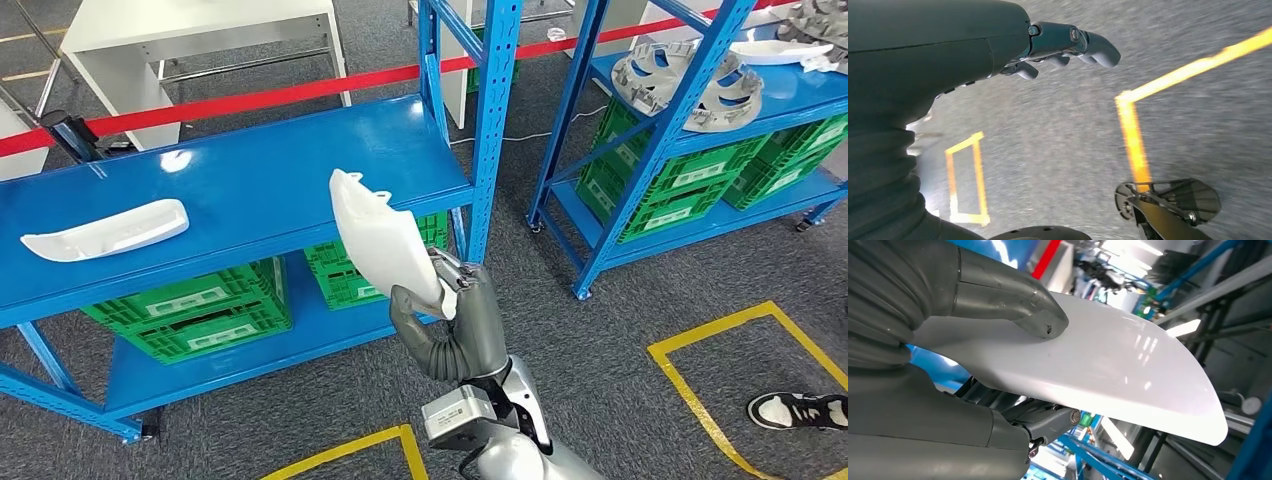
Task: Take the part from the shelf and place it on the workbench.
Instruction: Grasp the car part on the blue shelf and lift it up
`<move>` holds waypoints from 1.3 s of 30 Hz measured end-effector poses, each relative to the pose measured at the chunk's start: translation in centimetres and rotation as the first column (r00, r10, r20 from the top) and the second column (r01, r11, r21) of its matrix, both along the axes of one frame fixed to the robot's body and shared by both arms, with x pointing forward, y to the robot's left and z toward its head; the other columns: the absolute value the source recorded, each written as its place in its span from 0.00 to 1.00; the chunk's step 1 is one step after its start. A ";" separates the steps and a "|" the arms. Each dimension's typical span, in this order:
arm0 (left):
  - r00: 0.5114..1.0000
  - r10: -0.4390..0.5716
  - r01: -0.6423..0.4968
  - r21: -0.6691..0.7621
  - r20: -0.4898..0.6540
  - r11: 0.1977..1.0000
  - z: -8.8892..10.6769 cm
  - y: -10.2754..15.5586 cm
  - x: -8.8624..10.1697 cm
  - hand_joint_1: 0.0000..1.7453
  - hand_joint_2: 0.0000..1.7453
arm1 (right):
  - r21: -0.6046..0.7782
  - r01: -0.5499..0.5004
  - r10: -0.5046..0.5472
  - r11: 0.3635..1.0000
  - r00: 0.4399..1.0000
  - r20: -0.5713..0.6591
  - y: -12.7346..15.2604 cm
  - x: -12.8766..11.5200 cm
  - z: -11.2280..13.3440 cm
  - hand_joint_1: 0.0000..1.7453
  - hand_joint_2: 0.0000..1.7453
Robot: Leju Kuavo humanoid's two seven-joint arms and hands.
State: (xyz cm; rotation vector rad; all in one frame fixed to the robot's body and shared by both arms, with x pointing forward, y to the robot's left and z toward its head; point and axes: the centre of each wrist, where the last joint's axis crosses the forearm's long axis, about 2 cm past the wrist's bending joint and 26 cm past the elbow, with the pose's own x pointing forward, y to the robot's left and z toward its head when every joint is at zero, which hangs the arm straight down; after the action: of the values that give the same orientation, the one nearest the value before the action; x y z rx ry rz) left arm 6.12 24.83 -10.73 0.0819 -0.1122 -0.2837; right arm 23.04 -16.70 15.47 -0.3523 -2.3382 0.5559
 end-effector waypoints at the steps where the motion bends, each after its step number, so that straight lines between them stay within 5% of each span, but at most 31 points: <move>1: 1.000 0.010 -0.010 0.004 -0.009 1.000 0.0 0.0 0.0 0.00 1.00 | -0.013 -0.008 0.008 1.000 1.000 -0.012 -0.3 0.0 0.0 1.00 1.00; 18: 1.000 0.004 -0.004 0.061 -0.010 0.998 -0.2 1.6 -0.5 0.00 1.00 | -0.042 -0.014 0.012 0.999 0.999 -0.053 -2.6 0.9 -0.1 1.00 1.00; 35: 0.990 0.133 -0.135 0.032 0.050 0.990 -0.1 0.8 -0.1 0.00 1.00 | -0.007 0.046 -0.046 0.999 0.999 -0.022 -5.3 1.1 -0.6 1.00 1.00; 39: 0.966 0.252 -0.251 -0.020 0.053 0.968 -0.1 0.6 -0.2 0.00 1.00 | -0.011 0.060 -0.060 0.998 0.998 -0.027 -5.4 1.3 -0.5 1.00 1.00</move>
State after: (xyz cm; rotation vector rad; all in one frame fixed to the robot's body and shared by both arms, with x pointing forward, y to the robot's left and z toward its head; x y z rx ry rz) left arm 5.94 25.43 -10.79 0.0901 -0.1572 -0.0263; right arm 24.36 -22.15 15.00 -0.4160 -2.2915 0.5409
